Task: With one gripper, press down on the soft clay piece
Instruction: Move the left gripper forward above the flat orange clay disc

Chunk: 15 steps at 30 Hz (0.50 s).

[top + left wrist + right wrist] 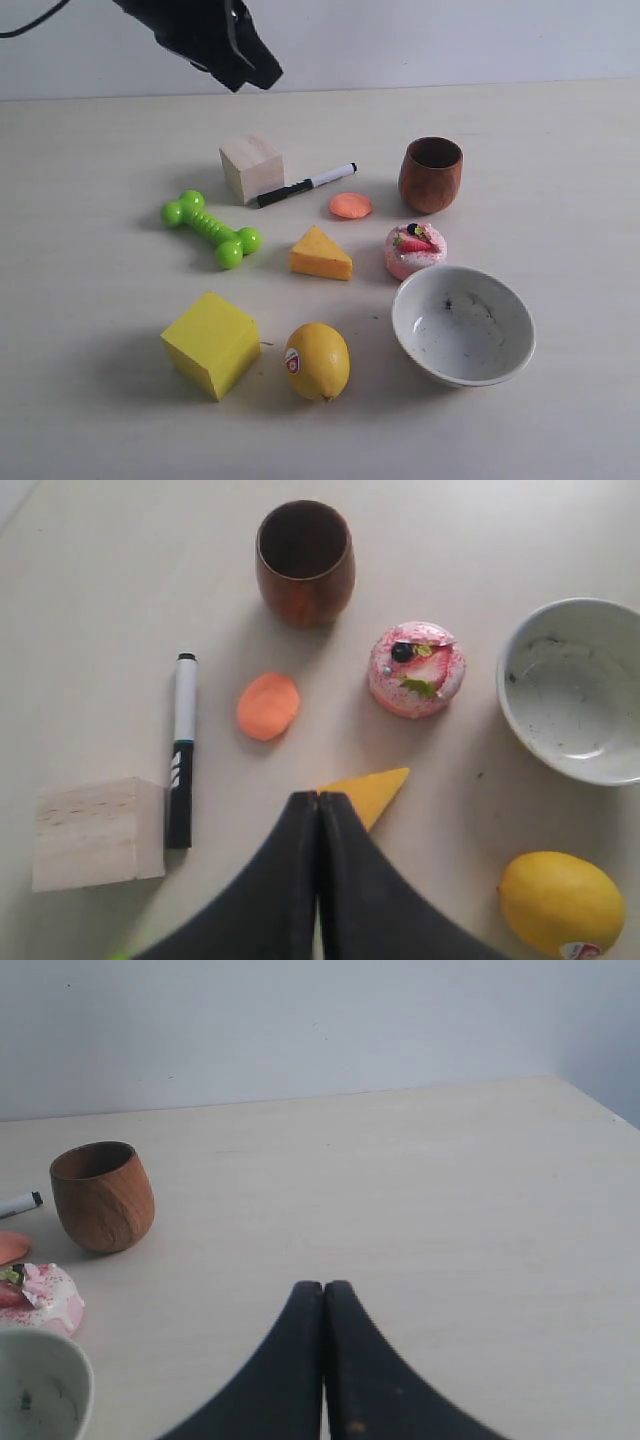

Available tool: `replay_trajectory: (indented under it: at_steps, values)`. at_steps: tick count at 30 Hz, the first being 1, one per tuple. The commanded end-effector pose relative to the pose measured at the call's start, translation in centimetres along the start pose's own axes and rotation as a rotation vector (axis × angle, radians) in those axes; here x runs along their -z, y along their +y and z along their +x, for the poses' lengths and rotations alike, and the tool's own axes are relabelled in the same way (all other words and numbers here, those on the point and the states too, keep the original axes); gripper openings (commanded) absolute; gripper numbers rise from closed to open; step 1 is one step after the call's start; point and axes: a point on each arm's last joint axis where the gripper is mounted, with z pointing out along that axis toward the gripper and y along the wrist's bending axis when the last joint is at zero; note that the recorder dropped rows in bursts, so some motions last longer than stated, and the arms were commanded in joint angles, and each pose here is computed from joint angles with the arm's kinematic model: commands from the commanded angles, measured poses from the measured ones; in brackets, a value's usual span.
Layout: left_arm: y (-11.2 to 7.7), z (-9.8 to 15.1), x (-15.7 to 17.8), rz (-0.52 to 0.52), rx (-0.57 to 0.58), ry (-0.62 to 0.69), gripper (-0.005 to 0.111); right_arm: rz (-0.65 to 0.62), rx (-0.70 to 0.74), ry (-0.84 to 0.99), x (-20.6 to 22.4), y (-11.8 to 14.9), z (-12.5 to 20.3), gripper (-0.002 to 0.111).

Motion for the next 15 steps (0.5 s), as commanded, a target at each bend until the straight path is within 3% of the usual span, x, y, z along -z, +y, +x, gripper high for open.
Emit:
replay_trajectory:
  at_steps: [1, 5, 10, 15]
  values:
    - [0.8, -0.4, -1.9, 0.026, 0.008, 0.007, 0.000, 0.004, -0.004, -0.008, 0.0, 0.0, 0.1, 0.000]
    - [1.7, -0.9, -3.4, 0.069, 0.081, 0.032, 0.000, 0.004, -0.004, -0.008, 0.0, 0.0, 0.1, 0.000]
    - [1.9, -1.0, -3.8, 0.100, 0.075, 0.056, 0.000, 0.004, -0.004, -0.008, 0.0, 0.0, 0.1, 0.000]
    - [1.5, -1.5, -3.8, 0.140, 0.122, 0.007, 0.000, 0.004, -0.004, -0.008, 0.0, 0.0, 0.1, 0.000]
